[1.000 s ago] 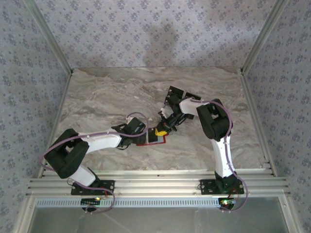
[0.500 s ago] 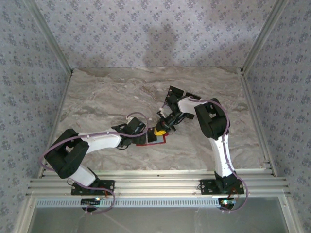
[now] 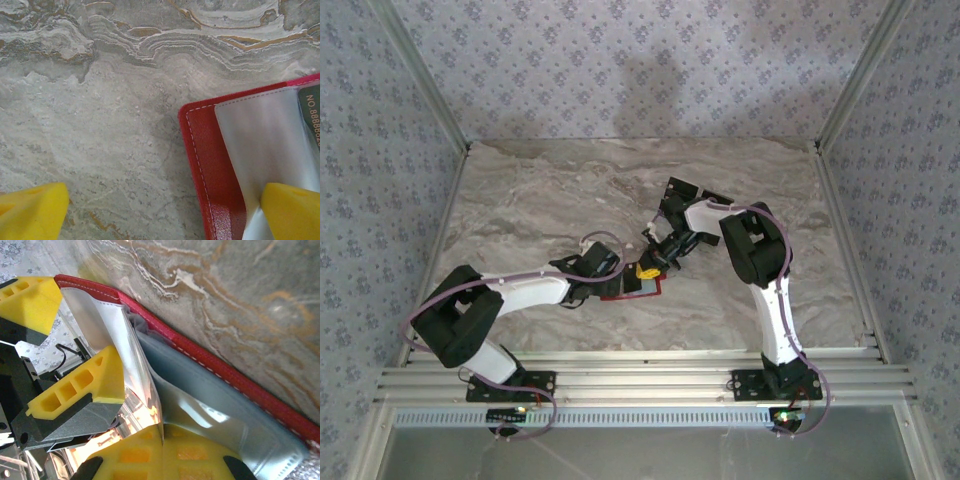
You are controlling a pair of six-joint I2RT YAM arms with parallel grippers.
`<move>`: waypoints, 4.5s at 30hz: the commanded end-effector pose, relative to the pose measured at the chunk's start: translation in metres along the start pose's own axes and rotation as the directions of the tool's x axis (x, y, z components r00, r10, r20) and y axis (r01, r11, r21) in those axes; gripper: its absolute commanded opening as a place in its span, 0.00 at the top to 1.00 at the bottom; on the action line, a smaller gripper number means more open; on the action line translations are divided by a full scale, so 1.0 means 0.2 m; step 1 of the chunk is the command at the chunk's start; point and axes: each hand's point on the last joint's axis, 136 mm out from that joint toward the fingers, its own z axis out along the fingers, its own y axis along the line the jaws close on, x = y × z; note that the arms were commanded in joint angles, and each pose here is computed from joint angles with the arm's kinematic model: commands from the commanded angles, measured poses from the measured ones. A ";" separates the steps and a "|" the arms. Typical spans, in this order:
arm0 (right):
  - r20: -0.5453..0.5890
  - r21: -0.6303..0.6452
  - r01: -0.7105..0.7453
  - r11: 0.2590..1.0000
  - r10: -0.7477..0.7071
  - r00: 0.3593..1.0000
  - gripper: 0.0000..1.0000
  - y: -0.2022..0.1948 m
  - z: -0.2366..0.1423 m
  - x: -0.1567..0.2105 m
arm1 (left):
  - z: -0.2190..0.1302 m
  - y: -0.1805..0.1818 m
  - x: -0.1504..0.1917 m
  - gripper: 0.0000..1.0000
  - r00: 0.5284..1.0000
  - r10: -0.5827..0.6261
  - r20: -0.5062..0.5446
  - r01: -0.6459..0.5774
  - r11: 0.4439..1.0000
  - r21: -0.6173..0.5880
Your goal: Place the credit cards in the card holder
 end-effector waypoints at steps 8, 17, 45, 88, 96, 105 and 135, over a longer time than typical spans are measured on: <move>0.004 0.082 -0.069 0.994 0.069 0.998 1.00 -0.12 0.04 0.07 | 0.02 0.06 0.10 0.00 0.997 0.049 -0.065 -0.053 0.997 -0.050; -0.001 0.098 -0.094 0.991 0.095 0.996 1.00 -0.13 0.03 0.12 | 0.03 0.06 0.10 0.00 0.997 0.048 -0.062 -0.051 0.998 -0.046; -0.004 0.135 -0.170 0.976 0.172 0.985 1.00 -0.20 0.07 0.11 | 0.04 0.04 0.09 0.00 0.998 0.041 -0.050 -0.042 0.999 -0.024; 0.128 0.132 -0.268 0.954 0.252 0.959 1.00 -0.25 0.06 0.05 | 0.05 0.03 0.09 0.00 0.998 0.032 -0.051 -0.033 0.999 -0.016; 0.128 0.153 -0.257 0.954 0.239 0.963 1.00 -0.27 0.05 0.03 | 0.04 0.03 0.09 0.00 0.998 0.031 -0.049 -0.032 0.999 -0.015; 0.108 0.177 -0.231 0.957 0.214 0.971 1.00 -0.28 0.09 0.04 | 0.04 0.02 0.07 0.00 0.999 0.028 -0.041 -0.029 0.999 -0.013; 0.127 0.192 -0.199 0.961 0.177 0.976 1.00 -0.19 0.03 0.11 | -0.01 0.11 0.02 0.00 0.997 -0.073 0.020 0.072 0.997 0.025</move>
